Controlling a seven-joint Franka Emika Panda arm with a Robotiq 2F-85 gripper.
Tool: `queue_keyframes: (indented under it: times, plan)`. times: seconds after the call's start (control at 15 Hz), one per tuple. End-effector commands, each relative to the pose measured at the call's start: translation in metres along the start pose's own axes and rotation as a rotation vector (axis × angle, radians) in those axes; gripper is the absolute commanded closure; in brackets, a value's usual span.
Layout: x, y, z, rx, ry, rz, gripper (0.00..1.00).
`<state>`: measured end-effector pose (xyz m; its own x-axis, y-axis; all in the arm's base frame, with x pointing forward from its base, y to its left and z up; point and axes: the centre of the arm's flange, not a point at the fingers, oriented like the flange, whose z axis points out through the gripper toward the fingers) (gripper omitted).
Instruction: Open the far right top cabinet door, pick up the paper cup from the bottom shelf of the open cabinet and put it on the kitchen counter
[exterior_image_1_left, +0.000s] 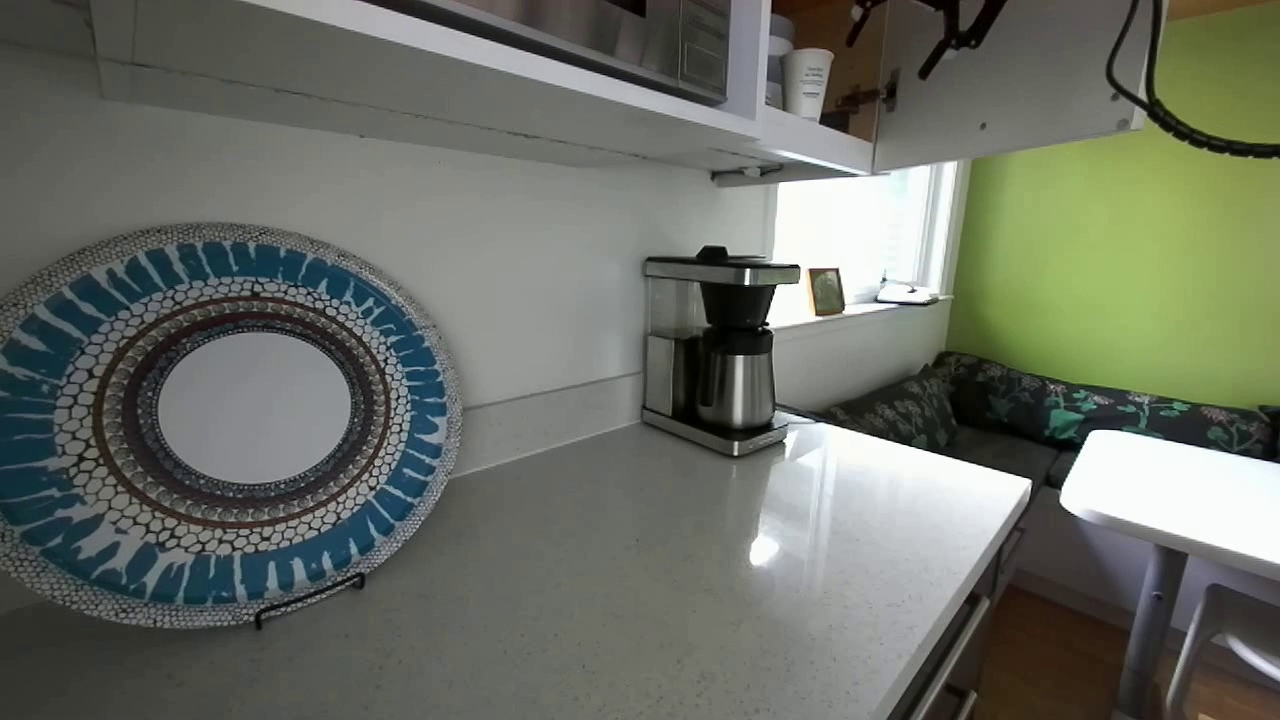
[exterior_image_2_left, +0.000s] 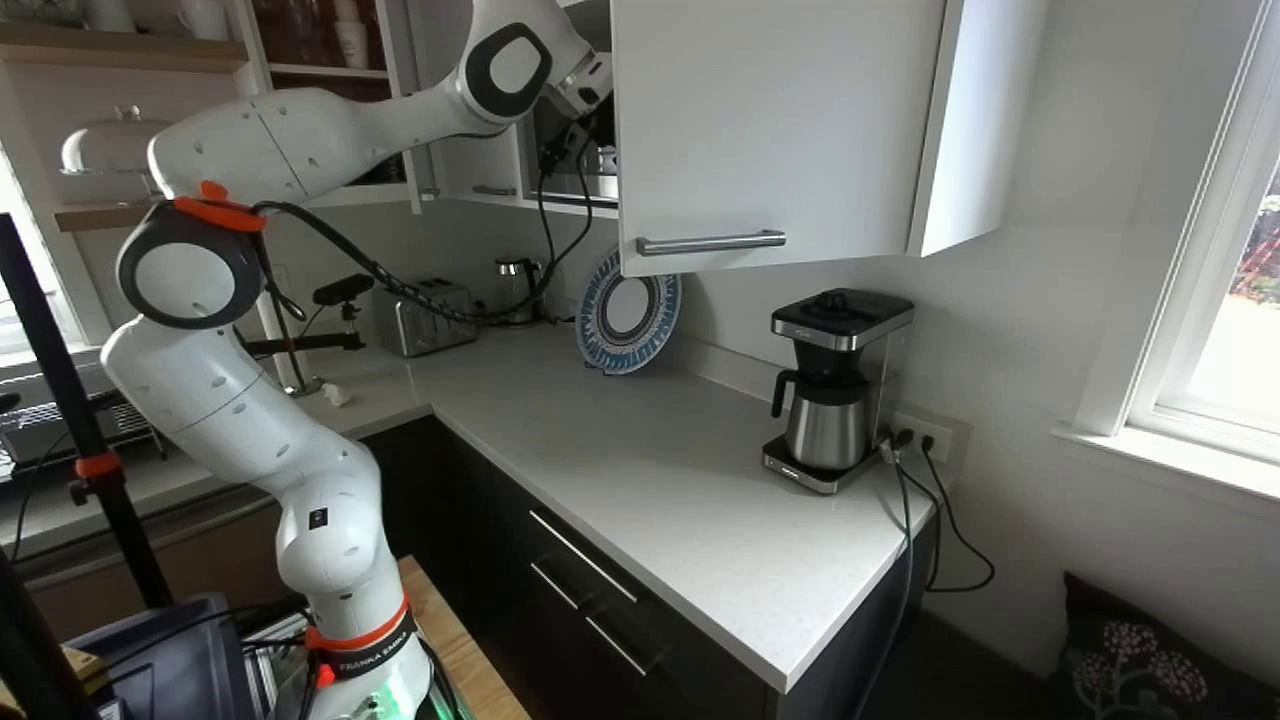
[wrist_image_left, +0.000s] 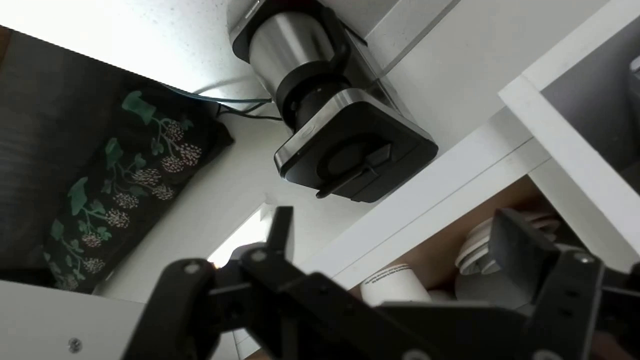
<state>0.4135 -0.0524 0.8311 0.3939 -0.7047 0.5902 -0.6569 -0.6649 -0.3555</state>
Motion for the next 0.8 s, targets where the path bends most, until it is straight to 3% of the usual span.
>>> queue_keyframes:
  times: [0.0, 0.33, 0.73]
  plan:
    - [0.002, 0.0, 0.008, -0.003, -0.007, 0.003, 0.0]
    - [0.008, -0.004, 0.019, -0.007, -0.019, 0.019, 0.0]
    - [0.07, -0.004, 0.02, 0.024, 0.1, 0.12, 0.0]
